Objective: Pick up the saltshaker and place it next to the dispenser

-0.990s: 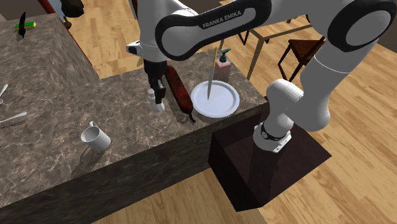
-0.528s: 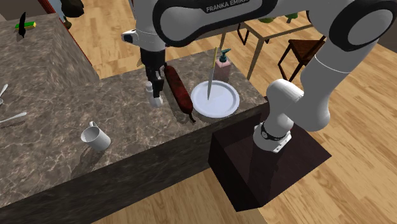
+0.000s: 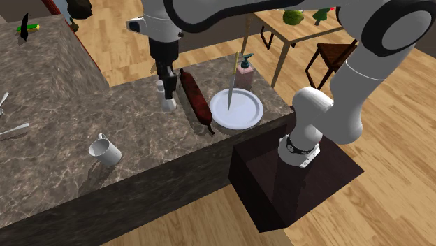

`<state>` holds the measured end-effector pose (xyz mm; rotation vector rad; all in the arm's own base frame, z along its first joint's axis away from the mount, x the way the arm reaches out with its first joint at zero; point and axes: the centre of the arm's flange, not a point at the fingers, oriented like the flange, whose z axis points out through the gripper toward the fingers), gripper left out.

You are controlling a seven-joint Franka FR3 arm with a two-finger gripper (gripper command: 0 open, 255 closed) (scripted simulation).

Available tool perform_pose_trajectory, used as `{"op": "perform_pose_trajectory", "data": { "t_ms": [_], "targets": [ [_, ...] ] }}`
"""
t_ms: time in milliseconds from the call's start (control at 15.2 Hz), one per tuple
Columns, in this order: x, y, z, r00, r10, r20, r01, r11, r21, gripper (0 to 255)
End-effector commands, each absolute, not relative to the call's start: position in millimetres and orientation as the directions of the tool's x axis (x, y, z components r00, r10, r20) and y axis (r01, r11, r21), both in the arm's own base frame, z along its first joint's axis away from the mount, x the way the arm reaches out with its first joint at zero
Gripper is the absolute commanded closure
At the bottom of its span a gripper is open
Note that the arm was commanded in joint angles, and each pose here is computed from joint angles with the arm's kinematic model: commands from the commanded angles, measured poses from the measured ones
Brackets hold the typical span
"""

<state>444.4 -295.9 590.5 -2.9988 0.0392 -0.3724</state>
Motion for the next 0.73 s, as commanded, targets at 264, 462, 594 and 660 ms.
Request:
{"op": "perform_pose_trajectory", "data": {
  "t_ms": [264,462,594,660],
  "targets": [
    [378.7,-307.5,595.6,0.969,-0.04,0.242,-0.011,-0.993,-0.121,255],
    [339.6,-314.3,595.6,0.969,-0.04,0.242,-0.011,-0.993,-0.121,255],
    [313.6,-318.8,595.6,0.969,-0.04,0.242,-0.011,-0.993,-0.121,255],
    [300.6,-321.1,595.6,0.969,-0.04,0.242,-0.011,-0.993,-0.121,255]
  ]
}}
